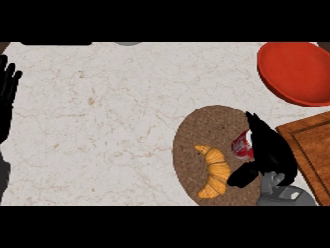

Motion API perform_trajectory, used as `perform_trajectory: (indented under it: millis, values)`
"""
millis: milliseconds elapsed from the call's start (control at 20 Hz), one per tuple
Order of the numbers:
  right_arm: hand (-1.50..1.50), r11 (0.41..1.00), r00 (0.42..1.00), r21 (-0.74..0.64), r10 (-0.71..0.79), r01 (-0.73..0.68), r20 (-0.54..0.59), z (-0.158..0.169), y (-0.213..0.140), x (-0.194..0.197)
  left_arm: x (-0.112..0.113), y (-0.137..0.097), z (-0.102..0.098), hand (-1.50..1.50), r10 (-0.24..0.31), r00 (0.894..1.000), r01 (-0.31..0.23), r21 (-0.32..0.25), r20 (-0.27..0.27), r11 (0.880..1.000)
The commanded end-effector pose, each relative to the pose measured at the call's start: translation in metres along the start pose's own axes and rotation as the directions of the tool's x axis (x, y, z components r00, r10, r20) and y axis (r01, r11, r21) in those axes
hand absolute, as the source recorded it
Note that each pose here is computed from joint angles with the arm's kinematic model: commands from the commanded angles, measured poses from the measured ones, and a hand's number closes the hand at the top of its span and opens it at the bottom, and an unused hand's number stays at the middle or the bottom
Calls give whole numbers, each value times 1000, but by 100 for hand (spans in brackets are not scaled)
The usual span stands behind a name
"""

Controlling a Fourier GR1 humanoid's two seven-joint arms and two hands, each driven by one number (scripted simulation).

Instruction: Pick the can from the placemat and place it in the bowl

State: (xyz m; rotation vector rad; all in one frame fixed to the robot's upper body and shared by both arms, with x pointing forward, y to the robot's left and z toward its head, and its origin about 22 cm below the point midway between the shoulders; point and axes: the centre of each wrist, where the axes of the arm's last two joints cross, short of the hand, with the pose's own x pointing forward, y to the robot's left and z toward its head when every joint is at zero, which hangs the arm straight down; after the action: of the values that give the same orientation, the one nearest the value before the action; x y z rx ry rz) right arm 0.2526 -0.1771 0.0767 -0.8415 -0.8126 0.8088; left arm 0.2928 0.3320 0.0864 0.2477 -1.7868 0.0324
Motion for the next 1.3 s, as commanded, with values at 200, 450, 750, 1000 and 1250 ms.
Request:
perform_trajectory:
  millis: [200, 450, 750, 1000, 1250]
  values:
    - [-150, 1000, 995, 28, -4, 7, -102, -12, 14, -7, 4, -7, 1, 0, 5, 1000, -5, -2, -1, 1000]
    - [-150, 1000, 997, 6, 0, 1, -78, -19, 17, -30, 10, -21, -4, 0, 0, 1000, 0, -9, -7, 1000]
    - [150, 995, 999, -92, 40, -40, 1, -31, 22, -21, -5, 3, -1, 0, -14, 1000, 14, -4, -1, 1000]
    - [150, 990, 999, -135, 38, -34, 33, -39, 11, -27, 9, 11, 12, 0, 4, 1000, -4, 7, -3, 1000]
    - [150, 979, 994, -172, 102, -107, -34, -51, -64, -158, -5, 7, 7, 0, 0, 1000, 0, 31, 6, 1000]
